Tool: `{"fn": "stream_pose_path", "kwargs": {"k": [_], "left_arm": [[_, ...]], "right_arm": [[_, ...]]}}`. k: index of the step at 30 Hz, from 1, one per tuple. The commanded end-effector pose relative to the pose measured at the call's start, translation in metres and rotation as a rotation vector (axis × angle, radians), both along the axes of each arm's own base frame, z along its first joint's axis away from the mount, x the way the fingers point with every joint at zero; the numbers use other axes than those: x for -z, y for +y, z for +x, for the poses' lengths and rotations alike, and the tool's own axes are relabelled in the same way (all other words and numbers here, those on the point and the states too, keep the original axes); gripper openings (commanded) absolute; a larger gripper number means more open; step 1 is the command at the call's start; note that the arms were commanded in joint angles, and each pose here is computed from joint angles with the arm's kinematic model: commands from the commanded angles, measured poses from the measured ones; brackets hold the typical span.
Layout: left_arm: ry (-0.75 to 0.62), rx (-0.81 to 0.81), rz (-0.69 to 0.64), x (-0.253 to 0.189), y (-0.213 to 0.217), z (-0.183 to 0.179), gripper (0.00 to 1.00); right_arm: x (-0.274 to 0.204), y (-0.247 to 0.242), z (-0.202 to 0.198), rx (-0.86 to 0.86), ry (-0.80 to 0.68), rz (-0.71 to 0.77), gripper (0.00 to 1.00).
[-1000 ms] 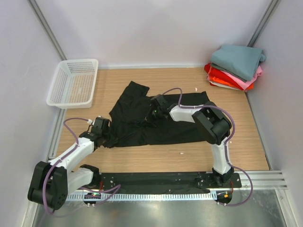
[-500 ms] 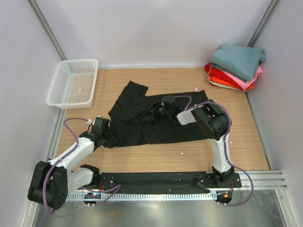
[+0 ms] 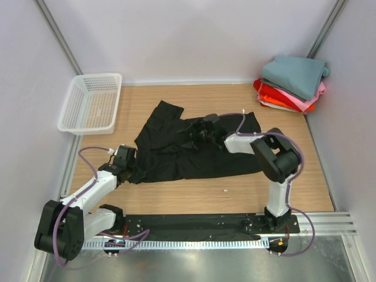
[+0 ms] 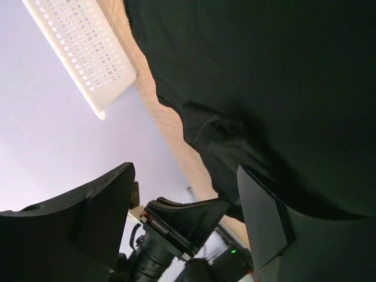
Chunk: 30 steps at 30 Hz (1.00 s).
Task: Fold and stack the t-shirts
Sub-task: Fold the tshirt
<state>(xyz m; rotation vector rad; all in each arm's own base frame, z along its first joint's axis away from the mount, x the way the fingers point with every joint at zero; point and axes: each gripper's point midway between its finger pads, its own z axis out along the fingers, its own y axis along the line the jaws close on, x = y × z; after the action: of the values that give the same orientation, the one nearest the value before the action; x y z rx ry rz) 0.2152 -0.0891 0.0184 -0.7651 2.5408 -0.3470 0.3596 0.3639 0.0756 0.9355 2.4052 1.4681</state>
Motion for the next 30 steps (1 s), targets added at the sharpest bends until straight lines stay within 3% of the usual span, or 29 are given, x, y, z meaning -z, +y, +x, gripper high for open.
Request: {"fn": "stream_pose_path", "kwargs": {"k": [1, 7, 11, 12, 14, 15, 18, 22, 23, 26, 27, 29, 30], "left_arm": [[0.04, -0.021, 0.066, 0.009, 0.013, -0.009, 0.23], [0.022, -0.013, 0.091, -0.005, 0.016, -0.003, 0.28], [-0.077, -0.022, 0.14, -0.045, 0.022, 0.021, 0.45], [-0.124, -0.028, 0.143, -0.064, 0.021, 0.035, 0.56], [-0.145, -0.029, 0.171, -0.077, 0.022, 0.05, 0.62], [-0.19, -0.02, 0.173, -0.096, 0.019, 0.065, 0.68], [-0.228, 0.002, 0.194, -0.116, 0.012, 0.102, 0.74], [-0.321, 0.048, 0.181, -0.134, -0.006, 0.168, 0.8], [-0.368, 0.071, 0.159, -0.151, -0.014, 0.192, 0.8], [-0.361, 0.156, 0.098, -0.136, -0.026, 0.239, 0.8], [-0.416, 0.162, 0.078, -0.157, -0.029, 0.262, 0.8], [-0.377, 0.23, 0.033, -0.129, -0.038, 0.29, 0.8], [-0.431, 0.246, 0.028, -0.146, -0.042, 0.313, 0.79]], "right_arm": [[-0.047, -0.041, 0.009, 0.053, -0.186, -0.266, 0.77], [-0.084, -0.096, 0.018, 0.102, -0.337, -0.591, 0.83], [-0.115, -0.13, 0.022, 0.149, -0.451, -0.746, 0.88], [-0.122, -0.138, 0.019, 0.167, -0.474, -0.768, 0.89], [-0.125, -0.148, 0.018, 0.168, -0.515, -0.819, 0.89], [-0.116, -0.154, 0.013, 0.155, -0.514, -0.842, 0.89], [-0.101, -0.161, -0.001, 0.112, -0.531, -0.868, 0.89], [-0.079, -0.157, -0.02, 0.047, -0.588, -0.801, 0.9], [-0.064, -0.157, -0.034, 0.01, -0.581, -0.781, 0.9], [-0.06, -0.159, -0.044, -0.001, -0.637, -0.748, 0.9], [-0.042, -0.164, -0.055, -0.033, -0.614, -0.766, 0.9], [-0.041, -0.167, -0.057, -0.033, -0.649, -0.775, 0.9], [-0.038, -0.173, -0.062, -0.023, -0.658, -0.781, 0.9]]}}
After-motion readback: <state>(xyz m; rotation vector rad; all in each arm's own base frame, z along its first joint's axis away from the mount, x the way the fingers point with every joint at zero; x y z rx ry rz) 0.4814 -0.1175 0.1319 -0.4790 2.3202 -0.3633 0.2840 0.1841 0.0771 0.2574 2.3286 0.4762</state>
